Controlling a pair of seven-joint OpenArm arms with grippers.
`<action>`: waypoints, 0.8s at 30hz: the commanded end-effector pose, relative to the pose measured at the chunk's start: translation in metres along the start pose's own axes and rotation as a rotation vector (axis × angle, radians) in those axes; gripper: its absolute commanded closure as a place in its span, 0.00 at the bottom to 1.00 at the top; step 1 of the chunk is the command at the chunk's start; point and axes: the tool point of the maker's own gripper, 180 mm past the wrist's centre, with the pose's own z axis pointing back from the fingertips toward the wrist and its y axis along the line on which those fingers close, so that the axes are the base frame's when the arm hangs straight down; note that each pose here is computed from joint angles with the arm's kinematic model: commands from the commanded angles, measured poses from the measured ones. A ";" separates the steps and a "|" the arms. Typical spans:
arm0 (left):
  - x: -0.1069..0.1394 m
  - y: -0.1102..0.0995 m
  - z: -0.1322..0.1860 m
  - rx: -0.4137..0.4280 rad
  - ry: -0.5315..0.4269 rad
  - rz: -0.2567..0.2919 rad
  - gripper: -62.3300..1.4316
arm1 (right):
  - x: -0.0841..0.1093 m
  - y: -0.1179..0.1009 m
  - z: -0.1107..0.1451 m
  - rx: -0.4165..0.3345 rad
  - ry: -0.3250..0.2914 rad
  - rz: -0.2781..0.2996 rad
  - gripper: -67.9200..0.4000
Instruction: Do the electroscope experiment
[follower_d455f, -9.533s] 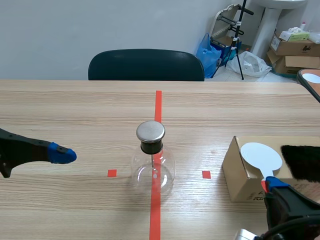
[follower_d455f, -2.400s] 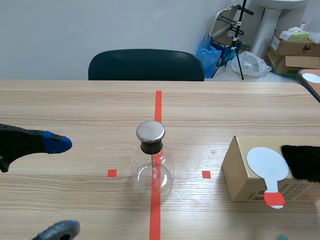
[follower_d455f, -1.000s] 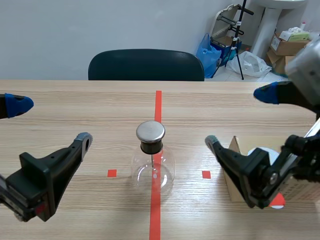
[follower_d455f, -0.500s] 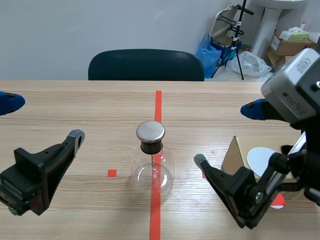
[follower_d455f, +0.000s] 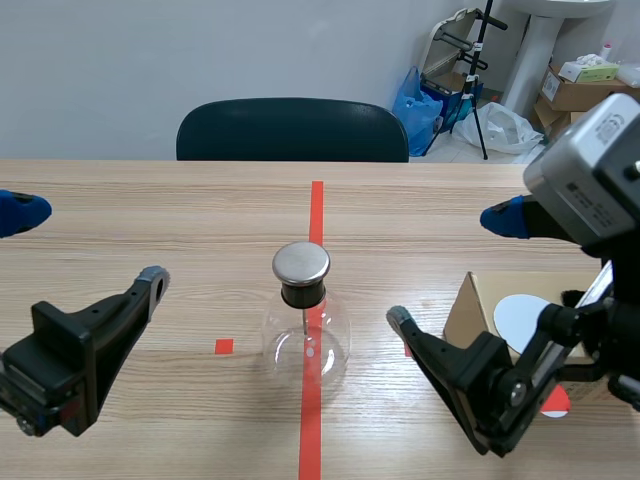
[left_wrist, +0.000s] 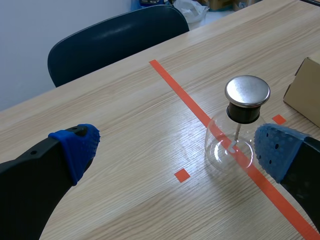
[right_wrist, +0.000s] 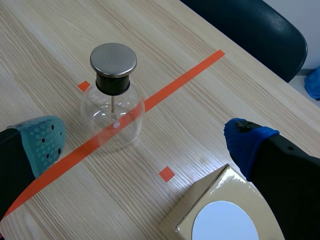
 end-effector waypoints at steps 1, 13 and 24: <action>0.005 0.001 0.000 0.003 -0.019 0.000 0.00 | 0.006 -0.005 0.001 -0.009 -0.020 0.015 0.00; 0.005 0.001 0.000 0.003 -0.018 0.000 0.00 | 0.005 -0.005 0.001 -0.009 -0.013 0.014 0.00; 0.004 0.001 0.000 0.003 -0.015 0.000 0.00 | 0.007 -0.013 0.002 -0.058 -0.028 0.005 0.00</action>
